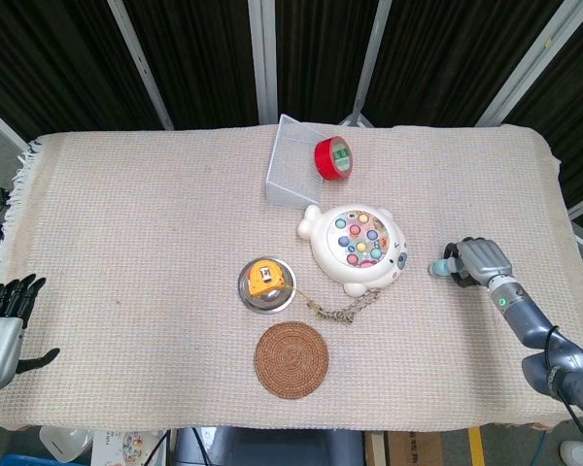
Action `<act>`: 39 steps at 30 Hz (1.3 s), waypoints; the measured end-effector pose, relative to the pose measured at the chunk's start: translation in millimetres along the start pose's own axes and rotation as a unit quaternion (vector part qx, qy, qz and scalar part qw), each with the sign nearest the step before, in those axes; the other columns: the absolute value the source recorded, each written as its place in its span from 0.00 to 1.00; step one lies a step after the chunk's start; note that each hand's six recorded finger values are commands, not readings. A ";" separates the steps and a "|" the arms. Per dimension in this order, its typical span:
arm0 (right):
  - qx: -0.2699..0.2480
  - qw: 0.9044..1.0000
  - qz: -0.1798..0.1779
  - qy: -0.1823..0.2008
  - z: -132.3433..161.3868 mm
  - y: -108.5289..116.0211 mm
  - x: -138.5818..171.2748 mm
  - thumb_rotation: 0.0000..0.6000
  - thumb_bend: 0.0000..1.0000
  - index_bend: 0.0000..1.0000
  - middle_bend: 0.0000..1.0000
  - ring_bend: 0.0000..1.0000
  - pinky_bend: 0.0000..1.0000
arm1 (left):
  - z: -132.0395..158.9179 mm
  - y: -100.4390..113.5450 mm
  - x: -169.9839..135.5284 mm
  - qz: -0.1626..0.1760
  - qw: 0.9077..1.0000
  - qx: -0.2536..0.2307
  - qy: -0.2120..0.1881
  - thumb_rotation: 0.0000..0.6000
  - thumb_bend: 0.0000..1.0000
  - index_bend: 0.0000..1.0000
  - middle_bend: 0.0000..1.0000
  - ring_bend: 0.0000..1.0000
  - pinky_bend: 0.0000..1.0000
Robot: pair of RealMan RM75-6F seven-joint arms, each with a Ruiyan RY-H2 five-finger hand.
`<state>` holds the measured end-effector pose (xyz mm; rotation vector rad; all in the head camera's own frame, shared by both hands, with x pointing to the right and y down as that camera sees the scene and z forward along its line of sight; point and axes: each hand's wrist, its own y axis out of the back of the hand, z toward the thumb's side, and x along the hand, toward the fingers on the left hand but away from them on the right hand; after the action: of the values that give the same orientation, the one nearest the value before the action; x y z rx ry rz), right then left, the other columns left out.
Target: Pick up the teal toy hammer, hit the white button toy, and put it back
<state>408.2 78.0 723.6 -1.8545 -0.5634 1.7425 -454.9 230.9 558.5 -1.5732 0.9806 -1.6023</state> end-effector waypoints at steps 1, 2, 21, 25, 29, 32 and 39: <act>0.001 1.000 0.000 0.000 0.4 0.8 -0.4 1.00 0.49 0.42 0.41 0.23 0.23 | -0.2 -0.3 -0.1 0.000 1.000 0.000 0.000 1.00 0.10 0.05 0.00 0.00 0.00; 0.002 1.000 0.000 -0.001 0.7 1.4 -0.7 1.00 0.49 0.42 0.41 0.23 0.22 | -0.4 -0.6 -0.2 -0.001 1.000 -0.001 0.001 1.00 0.10 0.05 0.00 0.00 0.00; 0.005 1.000 -0.001 0.004 8.4 6.9 6.4 1.00 0.40 0.00 0.08 0.00 0.00 | -1.5 2.8 0.5 0.008 1.000 -0.002 0.002 1.00 0.10 0.05 0.00 0.00 0.00; -0.021 0.999 -0.027 0.007 6.6 17.3 17.9 1.00 0.40 0.00 0.08 0.00 0.00 | -3.3 3.3 0.5 0.011 1.000 -0.006 0.005 1.00 0.10 0.05 0.00 0.00 0.00; -0.048 0.997 -0.059 0.010 0.1 28.8 38.1 1.00 0.40 0.00 0.08 0.00 0.00 | -6.1 2.1 0.2 0.014 1.000 -0.012 0.010 1.00 0.10 0.05 0.00 0.00 0.00; -0.071 0.994 -0.086 0.011 -5.2 33.8 56.9 1.00 0.40 0.03 0.08 0.00 0.00 | -8.8 1.5 -0.6 0.018 1.000 -0.018 0.015 1.00 0.10 0.05 0.00 0.00 0.00; -0.128 0.976 -0.178 0.011 -18.4 33.4 113.2 1.00 0.40 0.06 0.08 0.00 0.00 | -15.0 0.1 -6.5 0.032 0.999 -0.034 0.027 1.00 0.10 0.05 0.00 0.00 0.00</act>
<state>433.9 121.4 615.4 -1.7983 -1.0823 1.4646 -469.6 237.3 555.5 -1.5351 1.1150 -1.5899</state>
